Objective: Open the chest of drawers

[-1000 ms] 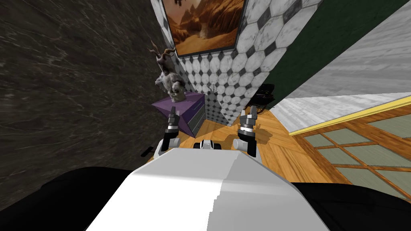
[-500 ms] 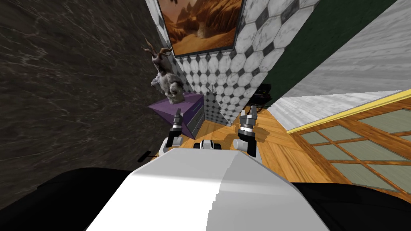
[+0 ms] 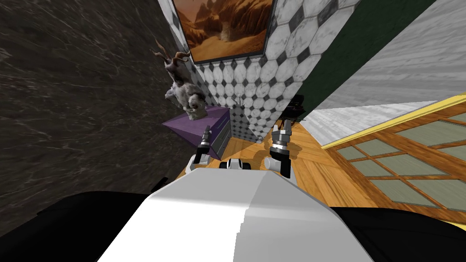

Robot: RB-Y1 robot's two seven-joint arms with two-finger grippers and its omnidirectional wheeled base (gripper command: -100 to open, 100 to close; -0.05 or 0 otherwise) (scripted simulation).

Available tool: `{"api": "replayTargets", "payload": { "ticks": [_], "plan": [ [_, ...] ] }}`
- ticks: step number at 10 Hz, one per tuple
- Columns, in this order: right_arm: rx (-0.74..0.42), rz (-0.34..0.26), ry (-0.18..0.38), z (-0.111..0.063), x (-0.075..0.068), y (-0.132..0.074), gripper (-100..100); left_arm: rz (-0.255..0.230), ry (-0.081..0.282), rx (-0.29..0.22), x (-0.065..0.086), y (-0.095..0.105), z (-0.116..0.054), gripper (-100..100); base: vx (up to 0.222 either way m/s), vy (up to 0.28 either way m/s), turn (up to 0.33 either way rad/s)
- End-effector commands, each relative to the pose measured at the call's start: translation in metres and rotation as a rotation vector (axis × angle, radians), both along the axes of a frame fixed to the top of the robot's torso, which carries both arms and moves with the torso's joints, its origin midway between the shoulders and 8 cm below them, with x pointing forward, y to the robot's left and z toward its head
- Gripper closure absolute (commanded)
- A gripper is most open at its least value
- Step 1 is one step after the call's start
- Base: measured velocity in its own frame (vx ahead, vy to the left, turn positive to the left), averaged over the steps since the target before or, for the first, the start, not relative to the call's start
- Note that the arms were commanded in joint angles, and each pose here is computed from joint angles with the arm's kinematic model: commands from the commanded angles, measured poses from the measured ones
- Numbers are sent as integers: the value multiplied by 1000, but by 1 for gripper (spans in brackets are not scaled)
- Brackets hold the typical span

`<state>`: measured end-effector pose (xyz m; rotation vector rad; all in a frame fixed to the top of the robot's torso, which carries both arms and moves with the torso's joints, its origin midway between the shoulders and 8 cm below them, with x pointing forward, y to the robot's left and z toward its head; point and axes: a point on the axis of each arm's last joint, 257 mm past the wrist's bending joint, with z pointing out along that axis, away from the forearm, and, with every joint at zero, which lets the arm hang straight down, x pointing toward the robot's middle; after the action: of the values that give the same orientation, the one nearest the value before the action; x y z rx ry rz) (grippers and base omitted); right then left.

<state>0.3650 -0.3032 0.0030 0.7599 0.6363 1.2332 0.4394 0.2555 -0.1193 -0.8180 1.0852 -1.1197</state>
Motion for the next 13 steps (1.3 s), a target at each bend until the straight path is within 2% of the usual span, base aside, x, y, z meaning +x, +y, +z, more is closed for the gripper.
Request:
{"api": "replayTargets", "payload": {
  "ticks": [1,2,3,9,10,12,13],
  "plan": [
    [0,0,0,0,0,0,0,-13,75,14,14,-5,-29,-100,61,26,-75],
    [0,0,0,0,0,0,0,-16,97,19,17,-6,-38,-100,60,37,-102],
    [0,0,0,0,0,0,0,-24,143,32,24,-9,-56,-100,73,51,-114],
    [0,0,0,0,0,0,0,-42,283,75,39,-14,-111,-100,55,44,-68],
    [0,0,0,0,0,0,0,-45,322,90,42,-15,-126,-100,54,53,-91],
    [0,0,0,0,0,0,0,-47,349,102,44,-15,-137,-100,49,35,-51],
    [0,0,0,0,0,0,0,-47,341,98,43,-16,-134,-100,17,13,-7]
  ]
}}
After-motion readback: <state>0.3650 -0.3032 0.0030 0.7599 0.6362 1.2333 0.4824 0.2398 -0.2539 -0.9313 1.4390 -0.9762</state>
